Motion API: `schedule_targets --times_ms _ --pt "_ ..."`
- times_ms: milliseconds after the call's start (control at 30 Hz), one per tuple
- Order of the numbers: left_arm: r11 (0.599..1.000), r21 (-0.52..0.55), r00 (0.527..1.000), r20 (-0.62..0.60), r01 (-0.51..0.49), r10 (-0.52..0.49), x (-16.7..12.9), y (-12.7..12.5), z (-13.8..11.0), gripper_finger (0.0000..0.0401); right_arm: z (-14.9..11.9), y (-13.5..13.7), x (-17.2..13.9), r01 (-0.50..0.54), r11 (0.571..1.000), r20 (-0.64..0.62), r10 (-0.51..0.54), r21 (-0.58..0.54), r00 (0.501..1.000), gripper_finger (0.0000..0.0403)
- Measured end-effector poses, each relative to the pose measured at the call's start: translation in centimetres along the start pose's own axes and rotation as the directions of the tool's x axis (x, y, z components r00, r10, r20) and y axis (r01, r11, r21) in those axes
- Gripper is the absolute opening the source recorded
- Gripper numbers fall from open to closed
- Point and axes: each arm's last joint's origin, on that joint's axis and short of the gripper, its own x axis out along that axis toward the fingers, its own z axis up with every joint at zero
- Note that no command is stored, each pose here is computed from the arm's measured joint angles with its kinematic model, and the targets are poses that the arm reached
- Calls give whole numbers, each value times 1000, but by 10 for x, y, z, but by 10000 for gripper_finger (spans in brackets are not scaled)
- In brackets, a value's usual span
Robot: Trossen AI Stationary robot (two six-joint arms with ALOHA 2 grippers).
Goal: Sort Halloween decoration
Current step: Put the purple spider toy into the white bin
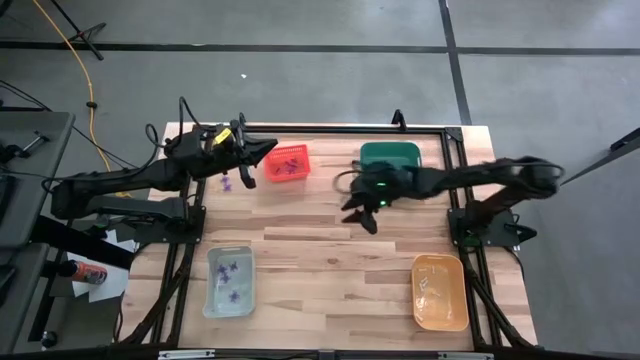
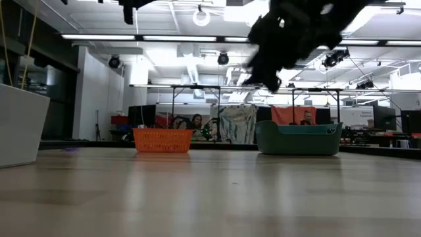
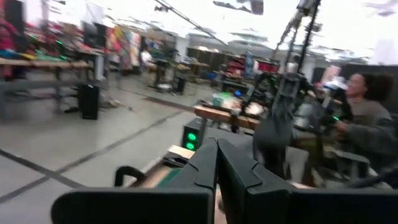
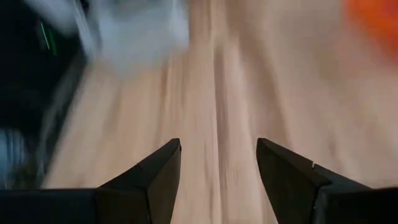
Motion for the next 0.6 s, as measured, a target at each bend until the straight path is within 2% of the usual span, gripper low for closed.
schedule_targets --times_ms 100,233,300,367,467,600 --pt "998 -28 998 -32 51 -51 5 -1 -5 1 4 12 -22 33 999 273 -38 22 961 204" --pt "981 -95 980 -85 169 -178 14 -4 -23 1 18 21 -45 68 998 525 -51 -14 850 204" --pt "961 -147 966 -76 236 -249 17 -8 -38 0 26 25 -52 81 996 573 -54 -22 818 204" --pt "946 -189 962 -29 263 -273 16 -11 -50 0 34 28 -55 81 996 588 -51 -26 807 204" --pt "940 -225 966 20 256 -259 12 -14 -67 0 45 33 -58 70 997 603 -37 -31 797 204" --pt "944 -240 971 -12 228 -238 8 -17 -79 0 53 38 -54 88 994 588 -29 -71 808 204"
